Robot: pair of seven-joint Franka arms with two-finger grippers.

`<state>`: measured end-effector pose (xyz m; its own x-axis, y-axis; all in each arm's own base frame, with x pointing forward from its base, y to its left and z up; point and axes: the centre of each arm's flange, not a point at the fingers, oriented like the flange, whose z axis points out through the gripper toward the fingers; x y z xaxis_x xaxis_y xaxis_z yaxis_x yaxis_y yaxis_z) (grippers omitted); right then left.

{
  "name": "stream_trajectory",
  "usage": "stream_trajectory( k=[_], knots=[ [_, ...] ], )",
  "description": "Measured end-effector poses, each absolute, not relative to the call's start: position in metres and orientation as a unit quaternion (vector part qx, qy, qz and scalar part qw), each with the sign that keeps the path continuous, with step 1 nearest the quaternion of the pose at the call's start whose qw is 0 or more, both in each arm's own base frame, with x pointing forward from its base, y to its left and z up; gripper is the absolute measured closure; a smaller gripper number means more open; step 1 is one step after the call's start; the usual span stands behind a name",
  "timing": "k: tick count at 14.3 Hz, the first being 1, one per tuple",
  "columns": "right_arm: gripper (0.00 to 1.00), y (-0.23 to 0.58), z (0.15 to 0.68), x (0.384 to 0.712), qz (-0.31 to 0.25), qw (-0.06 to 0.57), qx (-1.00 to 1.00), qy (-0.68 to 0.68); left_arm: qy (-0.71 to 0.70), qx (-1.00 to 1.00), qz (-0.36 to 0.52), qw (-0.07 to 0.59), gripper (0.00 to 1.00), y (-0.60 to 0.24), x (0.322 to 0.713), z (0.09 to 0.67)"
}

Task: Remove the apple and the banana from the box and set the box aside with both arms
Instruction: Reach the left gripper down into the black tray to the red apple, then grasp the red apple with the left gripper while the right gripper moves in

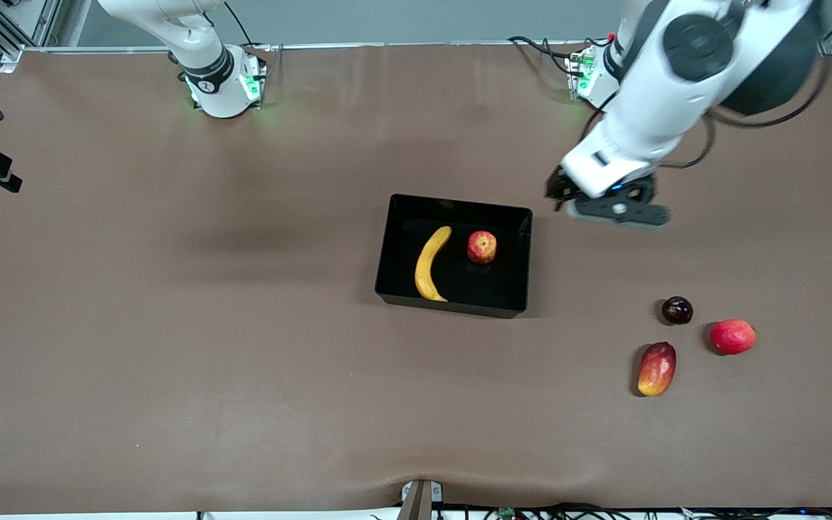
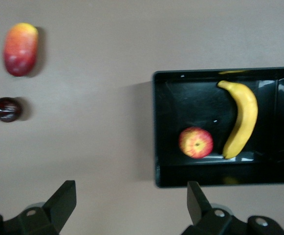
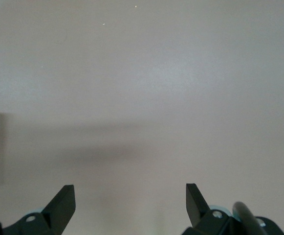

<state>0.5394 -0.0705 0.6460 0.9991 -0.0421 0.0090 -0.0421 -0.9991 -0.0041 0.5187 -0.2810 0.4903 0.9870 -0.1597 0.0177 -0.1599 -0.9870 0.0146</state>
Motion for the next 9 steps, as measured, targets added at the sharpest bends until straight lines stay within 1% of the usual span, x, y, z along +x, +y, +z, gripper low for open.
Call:
stream_trajectory(
  k=[3, 6, 9],
  knots=[
    [0.0, -0.07, 0.639, 0.544, 0.001, 0.001, -1.0, 0.021, -0.062, 0.998, 0.01, 0.019, 0.0, -0.328, 0.508, 0.436],
    [0.0, -0.07, 0.636, 0.549, -0.004, -0.001, -1.0, 0.021, -0.043, 0.999, 0.012, -0.01, 0.0, -0.367, 0.489, 0.38],
    [0.0, -0.07, 0.627, 0.554, 0.002, -0.003, -1.0, 0.022, -0.032, 0.999, 0.004, -0.019, 0.0, -0.392, 0.48, 0.325]
  ],
)
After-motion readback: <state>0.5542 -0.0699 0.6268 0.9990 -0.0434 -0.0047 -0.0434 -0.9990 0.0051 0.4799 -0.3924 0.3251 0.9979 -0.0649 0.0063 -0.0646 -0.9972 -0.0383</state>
